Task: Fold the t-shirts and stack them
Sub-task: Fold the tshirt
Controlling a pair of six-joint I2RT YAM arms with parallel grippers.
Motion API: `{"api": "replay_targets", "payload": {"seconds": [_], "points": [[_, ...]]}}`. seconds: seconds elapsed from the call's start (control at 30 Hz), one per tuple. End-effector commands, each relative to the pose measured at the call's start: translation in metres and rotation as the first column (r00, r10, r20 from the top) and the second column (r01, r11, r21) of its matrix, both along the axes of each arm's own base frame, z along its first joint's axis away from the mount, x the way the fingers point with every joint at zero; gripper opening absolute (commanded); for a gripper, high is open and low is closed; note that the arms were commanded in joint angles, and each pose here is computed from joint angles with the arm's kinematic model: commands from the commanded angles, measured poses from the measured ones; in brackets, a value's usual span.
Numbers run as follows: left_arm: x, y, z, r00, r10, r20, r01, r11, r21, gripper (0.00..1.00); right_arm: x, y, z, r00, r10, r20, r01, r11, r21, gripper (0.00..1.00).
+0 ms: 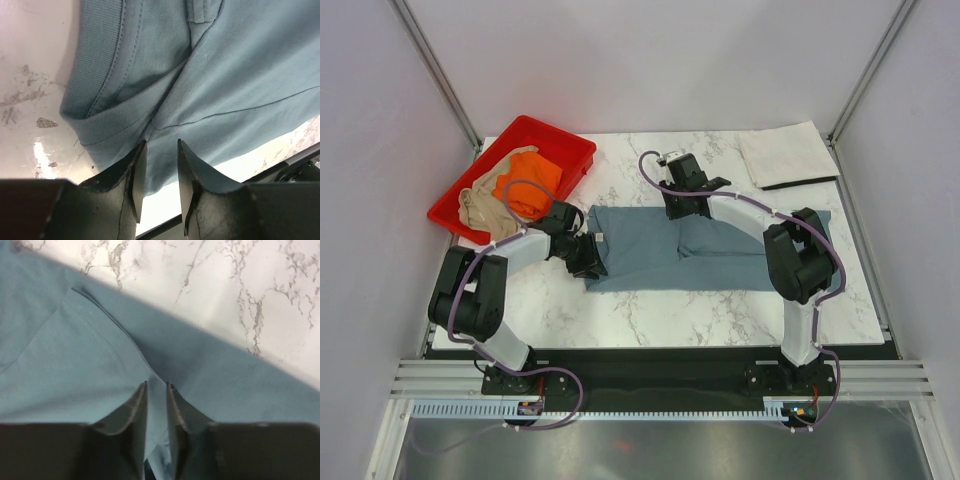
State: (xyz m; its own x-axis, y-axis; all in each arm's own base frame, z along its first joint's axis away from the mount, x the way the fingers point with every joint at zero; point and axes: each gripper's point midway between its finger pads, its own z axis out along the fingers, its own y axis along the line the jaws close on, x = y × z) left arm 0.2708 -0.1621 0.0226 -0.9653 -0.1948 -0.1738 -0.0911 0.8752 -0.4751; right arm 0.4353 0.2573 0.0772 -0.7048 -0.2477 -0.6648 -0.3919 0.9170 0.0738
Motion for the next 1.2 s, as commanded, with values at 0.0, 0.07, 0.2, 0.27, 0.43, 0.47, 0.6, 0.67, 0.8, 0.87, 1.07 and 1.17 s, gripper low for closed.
{"api": "replay_targets", "payload": {"seconds": [0.0, 0.07, 0.2, 0.27, 0.43, 0.47, 0.6, 0.67, 0.8, 0.87, 1.07, 1.17], "points": [[0.009, 0.005, 0.013, 0.998, 0.039, 0.057, -0.04, 0.999, 0.019, 0.39, 0.014, -0.004, 0.024, 0.997, -0.051, 0.049, 0.052, 0.999, -0.005, 0.32], [0.013, 0.003, 0.023, 0.996, 0.039, 0.078, -0.04, 0.999, 0.003, 0.4, 0.012, -0.007, 0.034, 0.997, -0.061, 0.056, 0.061, 0.998, 0.005, 0.4], [0.026, -0.002, 0.047, 0.989, 0.032, 0.143, -0.029, 0.999, -0.021, 0.4, 0.006, -0.012, 0.039, 0.998, -0.063, 0.031, 0.062, 0.997, 0.039, 0.41], [0.04, -0.005, 0.063, 0.981, 0.023, 0.193, -0.018, 0.999, -0.028, 0.41, 0.007, -0.02, 0.037, 0.997, -0.077, 0.018, 0.076, 0.996, 0.049, 0.41], [0.08, -0.016, 0.085, 0.96, -0.026, 0.279, 0.036, 0.999, -0.028, 0.41, 0.007, -0.03, 0.02, 0.995, -0.081, -0.064, 0.087, 0.991, 0.098, 0.4], [0.085, -0.021, 0.088, 0.956, -0.048, 0.289, 0.062, 0.997, -0.041, 0.41, 0.006, -0.03, 0.017, 0.994, -0.081, -0.075, 0.089, 0.991, 0.101, 0.4], [0.122, -0.038, 0.102, 0.924, -0.119, 0.364, 0.144, 0.989, -0.041, 0.4, 0.002, -0.034, 0.006, 0.982, -0.128, -0.138, 0.146, 0.981, 0.129, 0.4], [0.143, -0.041, 0.102, 0.909, -0.141, 0.393, 0.162, 0.987, -0.019, 0.39, 0.0, -0.032, 0.003, 0.975, -0.147, -0.165, 0.174, 0.971, 0.163, 0.4], [0.163, -0.055, 0.089, 0.896, -0.189, 0.401, 0.217, 0.976, -0.023, 0.35, -0.003, -0.026, -0.005, 0.967, -0.159, -0.2, 0.199, 0.96, 0.198, 0.39], [0.17, -0.061, 0.084, 0.887, -0.214, 0.41, 0.245, 0.969, -0.024, 0.35, -0.005, -0.025, -0.011, 0.961, -0.171, -0.216, 0.217, 0.954, 0.209, 0.39], [0.18, -0.078, 0.062, 0.855, -0.294, 0.427, 0.328, 0.945, -0.007, 0.39, -0.007, -0.019, -0.025, 0.954, -0.167, -0.249, 0.228, 0.943, 0.242, 0.37], [0.186, -0.086, 0.055, 0.834, -0.327, 0.444, 0.36, 0.933, 0.009, 0.4, -0.009, -0.021, -0.026, 0.954, -0.175, -0.244, 0.233, 0.944, 0.235, 0.36]]}}
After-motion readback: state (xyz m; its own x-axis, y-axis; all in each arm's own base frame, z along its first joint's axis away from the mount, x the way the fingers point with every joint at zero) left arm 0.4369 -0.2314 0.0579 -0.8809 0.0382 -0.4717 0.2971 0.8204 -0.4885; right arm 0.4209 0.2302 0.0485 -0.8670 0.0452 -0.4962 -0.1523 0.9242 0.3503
